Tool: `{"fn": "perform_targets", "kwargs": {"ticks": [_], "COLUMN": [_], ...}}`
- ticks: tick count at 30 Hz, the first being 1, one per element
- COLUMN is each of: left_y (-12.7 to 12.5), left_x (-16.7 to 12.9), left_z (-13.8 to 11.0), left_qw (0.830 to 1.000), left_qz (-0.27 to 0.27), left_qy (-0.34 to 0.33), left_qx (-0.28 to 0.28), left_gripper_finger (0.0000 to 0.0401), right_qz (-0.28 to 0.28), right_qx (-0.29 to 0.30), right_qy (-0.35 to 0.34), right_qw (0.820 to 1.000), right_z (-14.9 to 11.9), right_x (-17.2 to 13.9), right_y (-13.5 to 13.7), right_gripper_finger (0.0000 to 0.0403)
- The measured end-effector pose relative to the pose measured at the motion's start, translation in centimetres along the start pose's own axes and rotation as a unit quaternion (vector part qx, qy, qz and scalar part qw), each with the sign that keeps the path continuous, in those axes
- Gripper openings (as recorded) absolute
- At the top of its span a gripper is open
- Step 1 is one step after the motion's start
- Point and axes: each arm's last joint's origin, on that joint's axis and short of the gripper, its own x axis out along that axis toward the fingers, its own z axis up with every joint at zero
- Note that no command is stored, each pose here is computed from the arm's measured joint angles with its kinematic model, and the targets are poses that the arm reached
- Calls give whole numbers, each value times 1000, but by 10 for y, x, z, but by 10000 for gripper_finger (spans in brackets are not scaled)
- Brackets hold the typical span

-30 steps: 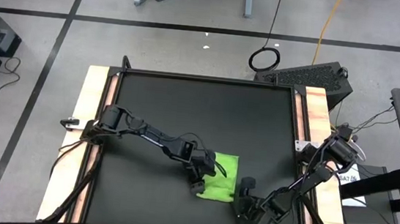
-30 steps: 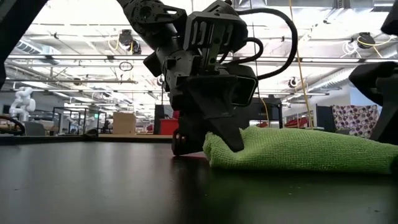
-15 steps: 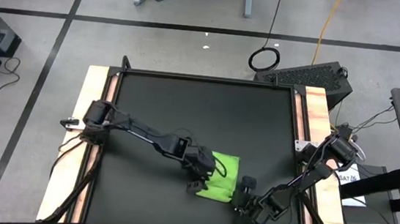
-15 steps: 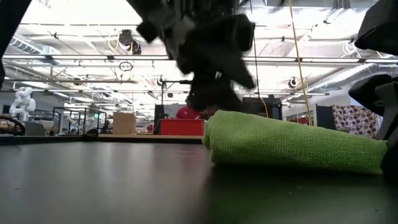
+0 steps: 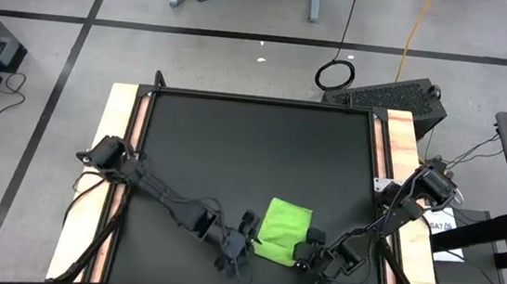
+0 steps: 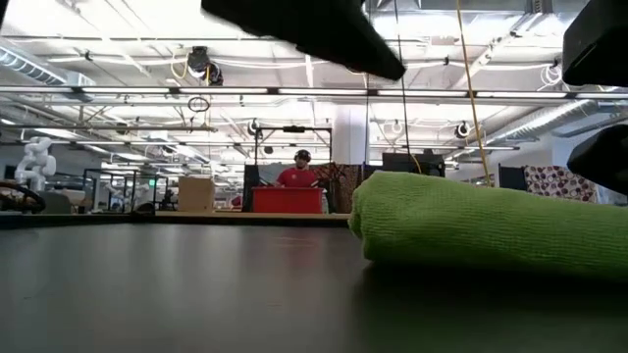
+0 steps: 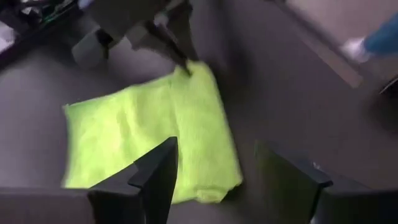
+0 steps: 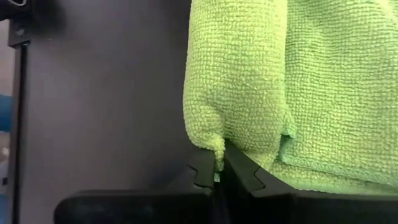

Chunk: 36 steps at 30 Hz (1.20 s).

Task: Roll towel
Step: Roll the green microfiber towel

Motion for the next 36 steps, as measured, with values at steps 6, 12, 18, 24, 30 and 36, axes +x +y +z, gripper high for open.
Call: {"fn": "perform_targets", "kwargs": {"ticks": [6,12,18,24,30,36], "left_y": [-15,-17,-12,-10,-5,4], "left_x": [19,30,34,46,54,61], "left_z": [-15,-19,-20,-30,-38,-47], "left_qw": [998,997,996,995,994,994], "left_qz": [12,24,11,-25,-25,-27], "left_qy": [36,35,22,33,47,67], "left_qx": [48,68,89,90,98,86], "left_gripper_finger": [219,219,219,219,219,216], "right_qz": [12,23,23,23,25,28], "right_qx": [6,11,16,19,20,25], "right_qy": [9,14,13,12,10,8], "right_qw": [1000,1000,1000,999,999,999], "right_z": [3,5,5,6,7,7], "right_x": [1,1,1,2,2,2], "right_y": [0,0,-1,-1,-1,0], "right_gripper_finger": [1,0,0,0,0,0]}}
